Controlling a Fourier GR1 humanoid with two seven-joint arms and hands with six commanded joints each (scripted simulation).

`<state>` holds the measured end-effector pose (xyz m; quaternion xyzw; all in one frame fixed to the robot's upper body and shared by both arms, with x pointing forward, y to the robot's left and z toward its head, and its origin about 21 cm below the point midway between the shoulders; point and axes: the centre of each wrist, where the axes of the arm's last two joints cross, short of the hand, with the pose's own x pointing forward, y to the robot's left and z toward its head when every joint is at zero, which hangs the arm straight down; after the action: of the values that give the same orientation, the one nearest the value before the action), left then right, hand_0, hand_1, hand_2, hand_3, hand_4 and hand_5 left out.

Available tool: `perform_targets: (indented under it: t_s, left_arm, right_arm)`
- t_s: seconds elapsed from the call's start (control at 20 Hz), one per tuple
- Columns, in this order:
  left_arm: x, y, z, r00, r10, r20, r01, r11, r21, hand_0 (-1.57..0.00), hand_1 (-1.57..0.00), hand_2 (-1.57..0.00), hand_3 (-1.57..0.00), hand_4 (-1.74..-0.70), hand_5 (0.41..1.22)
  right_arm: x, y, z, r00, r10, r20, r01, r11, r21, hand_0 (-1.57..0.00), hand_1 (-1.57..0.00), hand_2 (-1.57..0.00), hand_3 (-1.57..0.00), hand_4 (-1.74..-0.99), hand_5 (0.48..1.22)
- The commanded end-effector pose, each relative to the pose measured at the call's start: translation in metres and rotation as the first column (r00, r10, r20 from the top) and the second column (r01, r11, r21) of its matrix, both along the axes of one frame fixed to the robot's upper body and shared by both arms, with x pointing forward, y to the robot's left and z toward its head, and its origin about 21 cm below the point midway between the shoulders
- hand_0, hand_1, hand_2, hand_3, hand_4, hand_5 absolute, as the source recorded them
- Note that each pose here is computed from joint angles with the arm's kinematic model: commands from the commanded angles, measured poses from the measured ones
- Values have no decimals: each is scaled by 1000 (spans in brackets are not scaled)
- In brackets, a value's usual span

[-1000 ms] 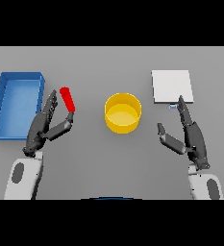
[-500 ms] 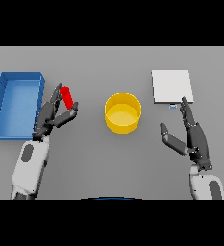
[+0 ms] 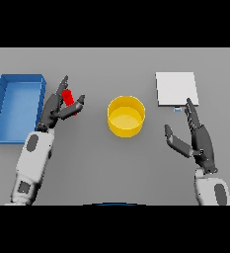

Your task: Pick up the red beaker and tilt it to pour out 1 green nut into yellow bowl. Pick up the yellow bowl and place it on the metallic measuring scale.

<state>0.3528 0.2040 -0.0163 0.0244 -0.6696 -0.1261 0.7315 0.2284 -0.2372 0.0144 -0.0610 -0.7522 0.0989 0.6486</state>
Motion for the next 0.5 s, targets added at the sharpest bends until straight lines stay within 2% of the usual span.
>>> perform_targets:
  t_s: [0.0,0.1,0.15,0.2,0.25,0.3,0.35,0.45]
  left_arm:
    - [3,-1,2,1000,-4,-8,4,1000,-1,1,1,1,1,-1322,710]
    - [5,-4,-2,1000,-12,19,12,1000,-5,1,1,1,1,-1343,725]
    - [6,-4,-4,1000,-11,26,12,1000,-14,1,1,1,1,-1363,735]
    - [10,-7,0,999,-6,32,6,1000,-24,1,1,-30,-3,-1389,752]
    - [12,-10,-2,1000,4,31,-2,999,-35,-81,-84,-122,-75,-1416,770]
    - [12,-12,-5,1000,17,13,-17,999,-50,-253,-276,-307,-220,-1444,795]
    - [12,-15,-6,999,34,12,-33,998,-59,-458,-483,-501,-490,-1443,881]
    - [14,-20,-6,998,66,20,-65,998,-9,-859,-875,-886,-879,-1439,1003]
  right_arm:
    - [2,-2,0,1000,-10,-18,10,1000,-9,1,1,1,1,-1315,682]
    - [4,-3,2,1000,-7,-25,6,1000,-9,1,1,1,1,-1305,681]
    - [-1,0,-2,1000,5,-14,-5,1000,-3,1,1,1,1,-1298,682]
    - [-2,0,-4,1000,-5,-12,4,1000,-8,1,1,1,1,-1295,683]
    - [-3,1,-3,1000,-1,-2,1,1000,-12,1,1,1,1,-1291,684]
    - [-1,-3,-3,1000,-8,-7,8,1000,-13,1,1,1,1,-1289,684]
    - [-1,-2,-2,1000,-8,-2,8,1000,-18,1,1,1,1,-1286,685]
    - [-2,-3,-2,1000,-7,-5,7,1000,-15,1,1,1,1,-1283,683]
